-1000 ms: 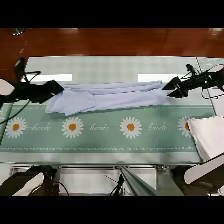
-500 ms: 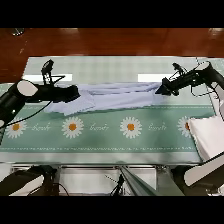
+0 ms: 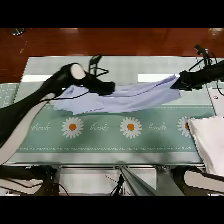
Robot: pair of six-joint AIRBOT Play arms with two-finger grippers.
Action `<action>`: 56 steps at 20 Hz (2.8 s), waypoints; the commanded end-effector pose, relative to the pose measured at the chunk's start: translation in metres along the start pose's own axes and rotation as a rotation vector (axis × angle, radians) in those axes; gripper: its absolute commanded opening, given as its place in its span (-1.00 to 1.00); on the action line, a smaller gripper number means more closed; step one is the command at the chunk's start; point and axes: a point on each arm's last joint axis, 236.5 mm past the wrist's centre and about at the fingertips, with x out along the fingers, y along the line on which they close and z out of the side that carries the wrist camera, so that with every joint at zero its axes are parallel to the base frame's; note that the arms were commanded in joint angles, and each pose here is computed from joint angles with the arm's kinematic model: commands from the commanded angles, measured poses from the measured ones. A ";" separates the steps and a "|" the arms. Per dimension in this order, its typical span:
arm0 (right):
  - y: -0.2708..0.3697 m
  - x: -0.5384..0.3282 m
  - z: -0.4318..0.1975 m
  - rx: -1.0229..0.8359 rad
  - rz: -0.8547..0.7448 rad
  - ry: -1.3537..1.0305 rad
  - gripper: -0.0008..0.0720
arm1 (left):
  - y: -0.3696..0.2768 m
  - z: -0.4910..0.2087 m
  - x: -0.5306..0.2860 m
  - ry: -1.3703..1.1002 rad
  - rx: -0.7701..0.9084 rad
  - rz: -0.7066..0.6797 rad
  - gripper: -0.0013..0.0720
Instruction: Fold the shirts.
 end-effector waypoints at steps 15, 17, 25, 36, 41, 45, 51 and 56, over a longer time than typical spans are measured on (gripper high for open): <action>0.078 -0.071 -0.047 -0.125 0.051 -0.160 -0.91 | -0.154 -0.018 0.071 0.227 -0.057 -0.377 -0.91; 0.092 -0.065 -0.050 -0.154 0.067 -0.144 -0.91 | -0.116 0.023 0.028 0.162 -0.074 -0.346 -0.91; 0.199 -0.008 -0.033 -0.322 0.179 -0.108 -0.91 | 0.124 0.036 -0.227 -0.026 -0.094 0.416 -0.90; 0.325 0.186 -0.010 -0.415 0.279 0.036 -0.91 | 0.061 -0.152 -0.278 -0.436 -0.134 0.221 -0.90; 0.324 0.237 -0.026 -0.336 0.301 0.131 -0.90 | 0.075 -0.181 -0.257 -0.415 -0.197 0.207 -0.90; 0.337 0.233 -0.013 -0.328 0.377 0.093 0.75 | 0.082 -0.177 -0.244 -0.384 -0.214 0.217 -0.90; 0.251 0.068 0.012 -0.450 0.268 0.214 0.75 | 0.098 -0.158 -0.224 -0.357 -0.245 0.241 -0.90; 0.066 -0.024 0.014 -0.132 -0.278 -0.144 0.75 | 0.100 -0.158 -0.219 -0.336 -0.253 0.245 -0.90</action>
